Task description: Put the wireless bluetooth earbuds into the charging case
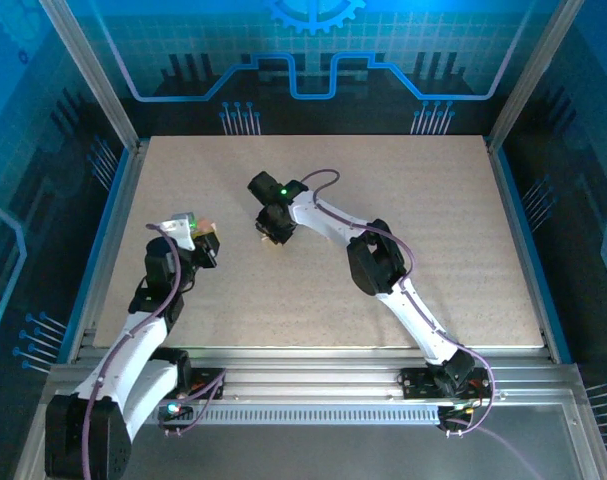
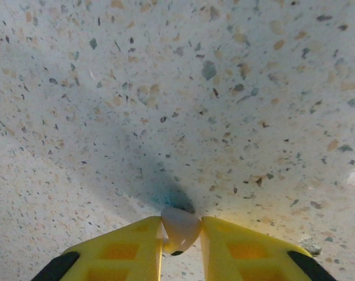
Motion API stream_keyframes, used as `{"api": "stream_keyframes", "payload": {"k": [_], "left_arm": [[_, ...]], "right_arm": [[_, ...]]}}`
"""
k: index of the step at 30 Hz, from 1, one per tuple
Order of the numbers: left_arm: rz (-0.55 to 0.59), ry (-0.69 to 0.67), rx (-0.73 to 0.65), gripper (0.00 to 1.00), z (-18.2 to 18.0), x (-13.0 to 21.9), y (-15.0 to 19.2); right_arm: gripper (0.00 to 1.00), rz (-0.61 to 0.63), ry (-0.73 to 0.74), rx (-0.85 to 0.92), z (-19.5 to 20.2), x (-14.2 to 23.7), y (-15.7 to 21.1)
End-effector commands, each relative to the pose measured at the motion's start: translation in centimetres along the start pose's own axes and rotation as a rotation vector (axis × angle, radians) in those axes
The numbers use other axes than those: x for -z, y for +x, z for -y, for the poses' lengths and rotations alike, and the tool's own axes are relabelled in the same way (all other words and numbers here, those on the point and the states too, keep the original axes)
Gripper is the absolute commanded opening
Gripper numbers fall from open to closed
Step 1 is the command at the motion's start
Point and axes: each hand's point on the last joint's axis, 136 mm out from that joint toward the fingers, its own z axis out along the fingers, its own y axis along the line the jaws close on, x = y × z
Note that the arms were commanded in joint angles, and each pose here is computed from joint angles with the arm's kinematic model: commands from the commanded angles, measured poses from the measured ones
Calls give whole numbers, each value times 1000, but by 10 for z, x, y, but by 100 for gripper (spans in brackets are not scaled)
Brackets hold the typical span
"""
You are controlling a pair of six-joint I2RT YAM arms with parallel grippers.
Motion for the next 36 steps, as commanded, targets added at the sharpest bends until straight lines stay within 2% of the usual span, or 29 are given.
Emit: {"api": "stream_keyframes", "payload": {"k": [1, 10, 16, 29, 36], "left_arm": [[26, -18, -30, 12, -2, 3, -11], [20, -16, -26, 13, -2, 2, -9], [11, 0, -20, 13, 0, 0, -8], [8, 8, -26, 13, 2, 0, -8], [3, 18, -21, 13, 3, 0, -7]], "right_arm": [[20, 24, 43, -19, 10, -6, -11], [19, 6, 82, 38, 24, 11, -6], [20, -38, 126, 81, 46, 26, 4], [22, -189, 270, 237, 132, 59, 31], [25, -232, 362, 384, 162, 74, 34]]}}
